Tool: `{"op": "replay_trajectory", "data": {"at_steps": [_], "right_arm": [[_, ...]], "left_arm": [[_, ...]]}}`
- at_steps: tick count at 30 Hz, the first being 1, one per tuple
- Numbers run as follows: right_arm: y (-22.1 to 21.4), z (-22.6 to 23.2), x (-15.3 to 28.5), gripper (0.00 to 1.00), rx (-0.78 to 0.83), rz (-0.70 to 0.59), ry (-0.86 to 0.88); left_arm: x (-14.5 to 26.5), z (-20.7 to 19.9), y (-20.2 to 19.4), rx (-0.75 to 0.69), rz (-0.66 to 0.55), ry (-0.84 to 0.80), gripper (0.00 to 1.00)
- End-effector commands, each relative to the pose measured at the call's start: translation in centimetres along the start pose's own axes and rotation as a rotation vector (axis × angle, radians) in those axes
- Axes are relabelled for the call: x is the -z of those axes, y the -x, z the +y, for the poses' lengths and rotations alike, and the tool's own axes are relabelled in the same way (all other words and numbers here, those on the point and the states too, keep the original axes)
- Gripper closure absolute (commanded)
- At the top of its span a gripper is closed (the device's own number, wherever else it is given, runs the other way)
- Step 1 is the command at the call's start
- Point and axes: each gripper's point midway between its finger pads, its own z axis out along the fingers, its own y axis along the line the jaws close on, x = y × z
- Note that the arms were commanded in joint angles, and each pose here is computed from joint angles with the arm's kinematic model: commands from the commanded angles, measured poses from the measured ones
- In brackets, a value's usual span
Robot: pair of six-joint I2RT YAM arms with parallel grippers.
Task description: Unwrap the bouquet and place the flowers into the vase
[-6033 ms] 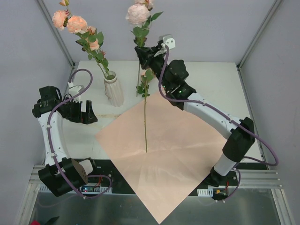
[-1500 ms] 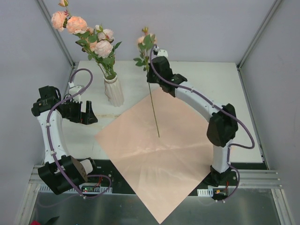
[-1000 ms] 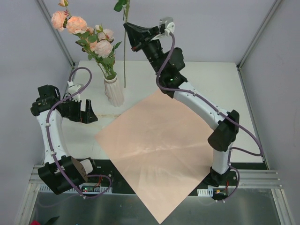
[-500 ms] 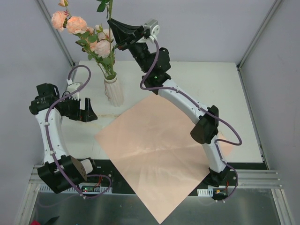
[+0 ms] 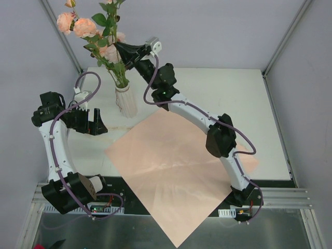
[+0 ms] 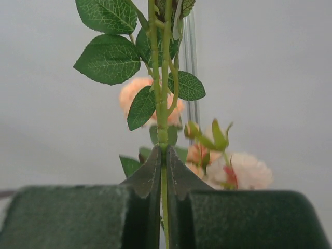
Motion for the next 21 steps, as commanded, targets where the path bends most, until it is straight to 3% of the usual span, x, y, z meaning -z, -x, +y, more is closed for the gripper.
{"op": "replay_trajectory", "data": {"at_steps": [1,4,5,8,10,11,13,14,16,18,19,20,21], "right_arm": [[0.5,2.2,1.1,0.99,-0.023,0.004,0.042],[-2.0,2.7,2.4,0.84,-0.026,0.088,0.049],[-3.4,2.7,2.9,0.72,-0.016,0.153,0.046],[-5.0,3.1,4.7,0.48,0.029,0.284,0.027],[-3.1,3.4,5.4,0.37,0.037,0.284,0.020],[-4.5,3.1,7.2,0.21,0.041,0.339,0.009],[-1.8,3.4,7.7,0.01,0.050,0.341,0.011],[-3.3,3.2,9.5,0.03,0.056,0.423,0.001],[-0.4,3.4,10.5,0.03,0.059,0.434,-0.014],[-1.3,2.7,13.5,0.03,0.073,0.555,-0.051],[0.6,2.7,14.0,0.03,0.080,0.568,-0.058],[-0.5,2.4,16.5,0.03,0.083,0.689,-0.068],[0.9,1.0,17.4,0.03,0.102,0.713,-0.163]], "left_arm": [[0.4,-0.9,0.5,-0.014,-0.027,-0.039,0.01],[0.4,-1.1,0.7,-0.008,-0.033,-0.050,0.01],[0.4,-1.1,0.8,-0.008,-0.035,-0.052,0.01],[0.8,-1.3,1.3,-0.017,-0.049,-0.045,0.01],[1.1,-1.4,1.6,-0.024,-0.059,-0.041,0.01],[1.2,-1.5,1.7,-0.029,-0.064,-0.037,0.01],[1.3,-1.7,1.9,-0.030,-0.073,-0.040,0.01],[1.4,-1.8,1.9,-0.032,-0.076,-0.040,0.01],[1.4,-1.9,1.9,-0.027,-0.079,-0.043,0.01],[1.5,-2.1,1.7,-0.030,-0.083,-0.041,0.01],[1.3,-2.2,1.6,-0.034,-0.086,-0.044,0.01],[1.4,-2.3,1.4,-0.040,-0.090,-0.035,0.01],[1.4,-2.3,1.3,-0.043,-0.094,-0.033,0.01]]}}
